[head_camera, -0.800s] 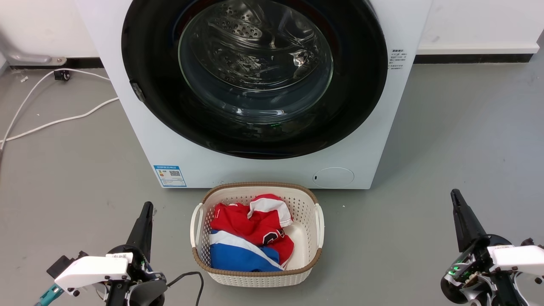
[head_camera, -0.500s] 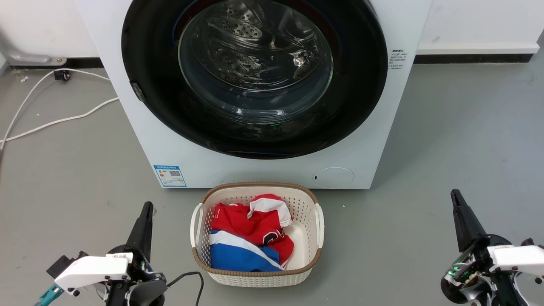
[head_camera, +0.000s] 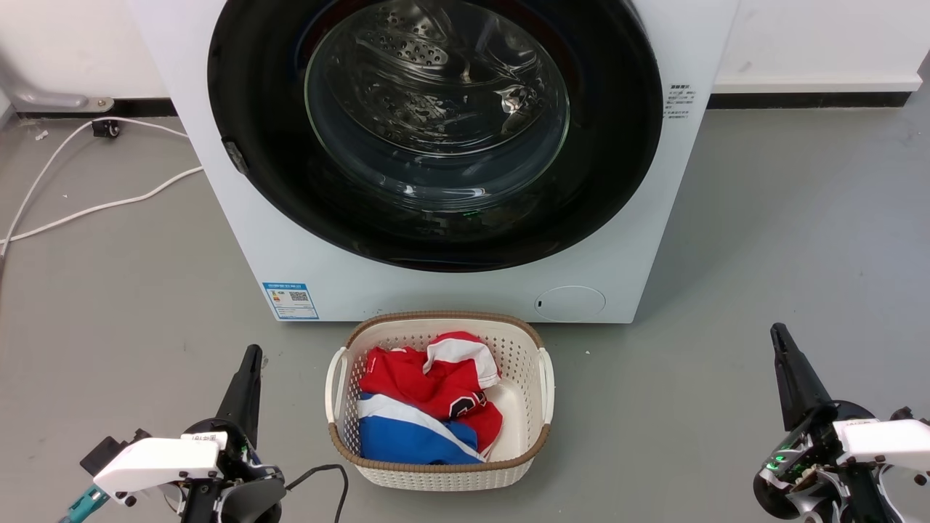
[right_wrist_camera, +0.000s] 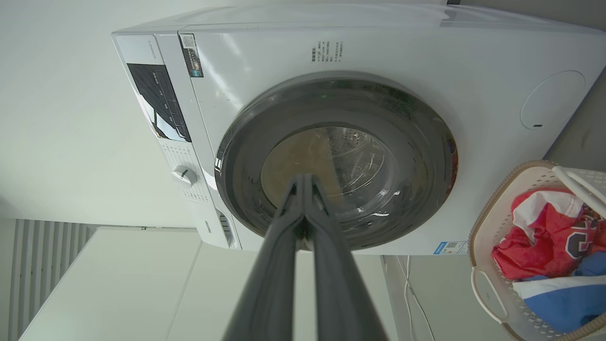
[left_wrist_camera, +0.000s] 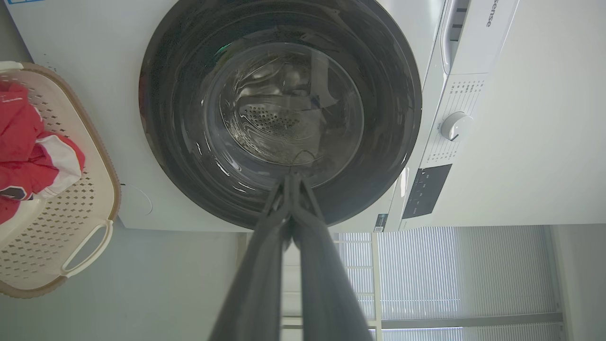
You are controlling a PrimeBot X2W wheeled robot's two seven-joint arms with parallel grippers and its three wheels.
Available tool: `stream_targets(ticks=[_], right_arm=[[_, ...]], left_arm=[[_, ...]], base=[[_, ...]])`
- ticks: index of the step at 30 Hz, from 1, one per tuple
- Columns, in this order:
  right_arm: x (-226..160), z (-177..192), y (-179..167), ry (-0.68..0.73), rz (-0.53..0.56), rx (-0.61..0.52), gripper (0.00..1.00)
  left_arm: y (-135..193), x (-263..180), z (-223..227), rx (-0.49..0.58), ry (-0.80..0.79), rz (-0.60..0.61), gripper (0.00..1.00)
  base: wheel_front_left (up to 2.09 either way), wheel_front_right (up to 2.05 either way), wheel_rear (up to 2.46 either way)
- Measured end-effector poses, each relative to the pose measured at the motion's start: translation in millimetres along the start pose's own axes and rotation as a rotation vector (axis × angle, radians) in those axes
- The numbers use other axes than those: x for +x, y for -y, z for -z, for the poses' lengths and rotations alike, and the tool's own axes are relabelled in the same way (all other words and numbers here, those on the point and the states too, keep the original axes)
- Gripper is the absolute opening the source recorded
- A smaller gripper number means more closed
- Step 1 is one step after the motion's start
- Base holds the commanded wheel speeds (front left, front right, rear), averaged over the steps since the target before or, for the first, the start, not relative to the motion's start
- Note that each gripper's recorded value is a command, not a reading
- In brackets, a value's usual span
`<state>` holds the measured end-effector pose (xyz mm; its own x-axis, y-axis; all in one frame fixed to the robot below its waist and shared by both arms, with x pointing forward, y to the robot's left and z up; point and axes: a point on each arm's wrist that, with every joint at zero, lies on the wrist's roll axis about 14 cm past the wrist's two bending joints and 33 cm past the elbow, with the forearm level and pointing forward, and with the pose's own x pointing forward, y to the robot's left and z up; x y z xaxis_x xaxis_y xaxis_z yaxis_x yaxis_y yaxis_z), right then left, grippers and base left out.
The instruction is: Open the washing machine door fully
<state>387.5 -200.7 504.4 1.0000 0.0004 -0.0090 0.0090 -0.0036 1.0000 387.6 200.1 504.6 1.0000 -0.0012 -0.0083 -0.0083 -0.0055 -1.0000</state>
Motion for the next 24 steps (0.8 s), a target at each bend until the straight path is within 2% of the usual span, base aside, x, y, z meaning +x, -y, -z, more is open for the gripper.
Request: stream_targets(ticks=[24], right_arm=[[0.0, -0.1, 0.0, 0.0, 0.0, 0.0, 0.0]], left_arm=[[0.0, 0.0, 0.1, 0.003, 0.0, 0.0, 0.0]], base=[[0.0, 0.0, 0.0]])
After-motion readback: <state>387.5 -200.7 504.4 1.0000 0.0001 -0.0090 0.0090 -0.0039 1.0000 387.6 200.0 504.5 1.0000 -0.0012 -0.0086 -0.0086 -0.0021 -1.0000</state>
